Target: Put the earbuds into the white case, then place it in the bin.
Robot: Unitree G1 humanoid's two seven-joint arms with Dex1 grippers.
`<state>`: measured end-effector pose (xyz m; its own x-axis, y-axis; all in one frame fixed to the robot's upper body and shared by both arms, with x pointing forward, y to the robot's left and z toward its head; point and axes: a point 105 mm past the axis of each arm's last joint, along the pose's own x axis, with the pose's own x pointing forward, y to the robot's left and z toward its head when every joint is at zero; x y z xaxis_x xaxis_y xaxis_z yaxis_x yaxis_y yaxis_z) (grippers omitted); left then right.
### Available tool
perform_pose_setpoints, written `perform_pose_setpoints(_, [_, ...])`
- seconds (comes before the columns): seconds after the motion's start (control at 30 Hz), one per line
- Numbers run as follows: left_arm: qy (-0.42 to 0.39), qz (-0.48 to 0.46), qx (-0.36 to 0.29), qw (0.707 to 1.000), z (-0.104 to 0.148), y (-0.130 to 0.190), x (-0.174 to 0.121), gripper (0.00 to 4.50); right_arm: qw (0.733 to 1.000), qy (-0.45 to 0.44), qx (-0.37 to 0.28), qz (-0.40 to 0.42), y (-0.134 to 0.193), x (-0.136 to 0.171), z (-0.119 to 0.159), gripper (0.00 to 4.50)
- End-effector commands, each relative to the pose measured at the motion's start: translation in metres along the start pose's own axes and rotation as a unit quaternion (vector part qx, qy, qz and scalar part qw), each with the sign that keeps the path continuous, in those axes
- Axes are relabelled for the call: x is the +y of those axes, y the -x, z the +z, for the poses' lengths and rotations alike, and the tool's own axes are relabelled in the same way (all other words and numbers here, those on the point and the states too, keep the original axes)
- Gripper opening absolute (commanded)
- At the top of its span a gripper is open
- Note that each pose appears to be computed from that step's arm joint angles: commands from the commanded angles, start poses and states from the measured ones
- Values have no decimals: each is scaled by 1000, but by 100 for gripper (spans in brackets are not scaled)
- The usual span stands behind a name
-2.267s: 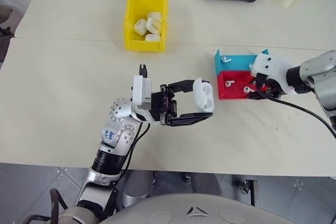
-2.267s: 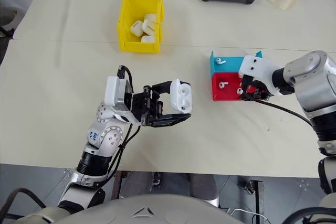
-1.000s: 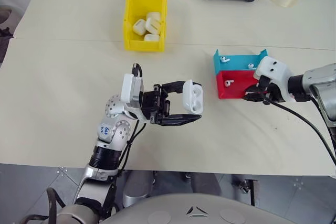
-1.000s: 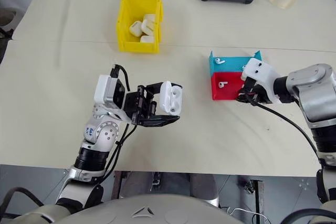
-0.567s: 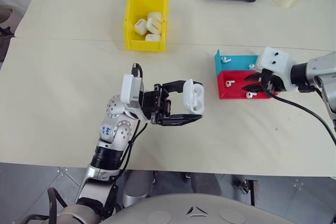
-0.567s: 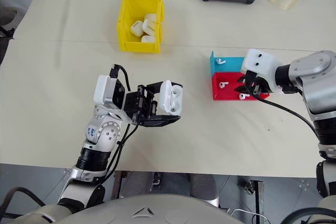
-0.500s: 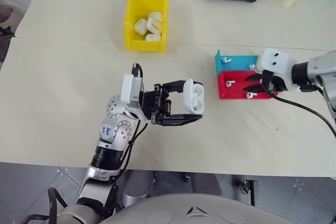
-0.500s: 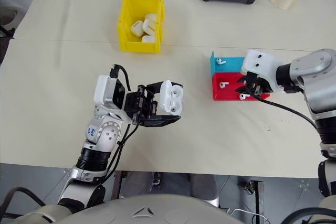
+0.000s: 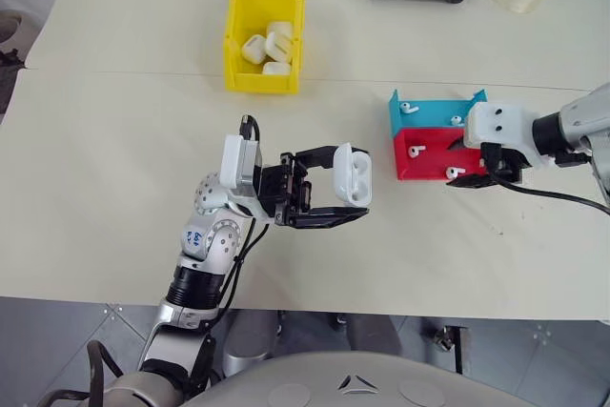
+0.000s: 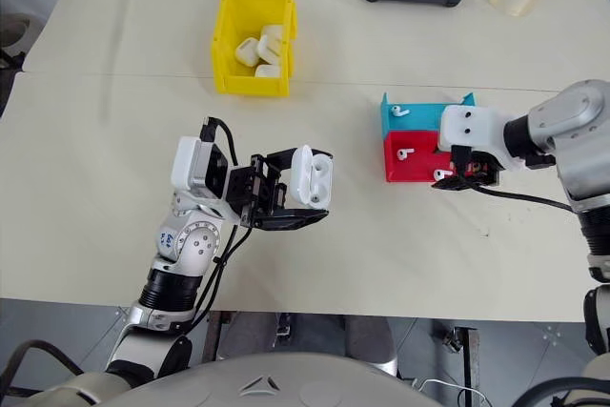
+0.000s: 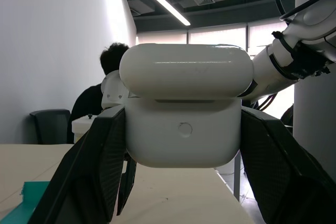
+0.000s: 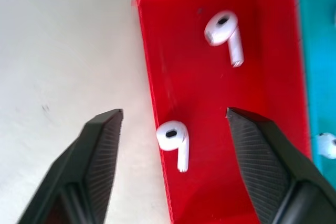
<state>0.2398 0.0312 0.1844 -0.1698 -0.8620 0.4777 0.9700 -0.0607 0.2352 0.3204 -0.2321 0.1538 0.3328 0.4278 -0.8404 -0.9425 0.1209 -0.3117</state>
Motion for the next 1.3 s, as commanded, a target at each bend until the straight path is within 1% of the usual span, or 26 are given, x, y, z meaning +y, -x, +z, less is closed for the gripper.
perform_pose_setpoints(0.03, [-9, -15, -5, 1000, 3, -4, -5, 281, 999, 32, 14, -15, 7, -8, 2, 323])
perform_pose_setpoints(0.53, [-7, -20, -1, 1000, 3, -5, -5, 281, 998, 57, 21, -7, -3, -6, -4, 323])
perform_pose_setpoints(0.63, [-8, -20, -1, 1000, 3, -5, -4, 281, 998, 58, 27, -3, -5, -4, -8, 263])
perform_pose_setpoints(0.77, [-8, -19, -2, 1000, 4, -6, -4, 281, 997, 64, 36, -2, -5, -3, -14, 140])
perform_pose_setpoints(1.3, [-9, -19, 2, 1000, 5, -4, -3, 281, 998, 65, 23, -6, -12, -5, -10, 140])
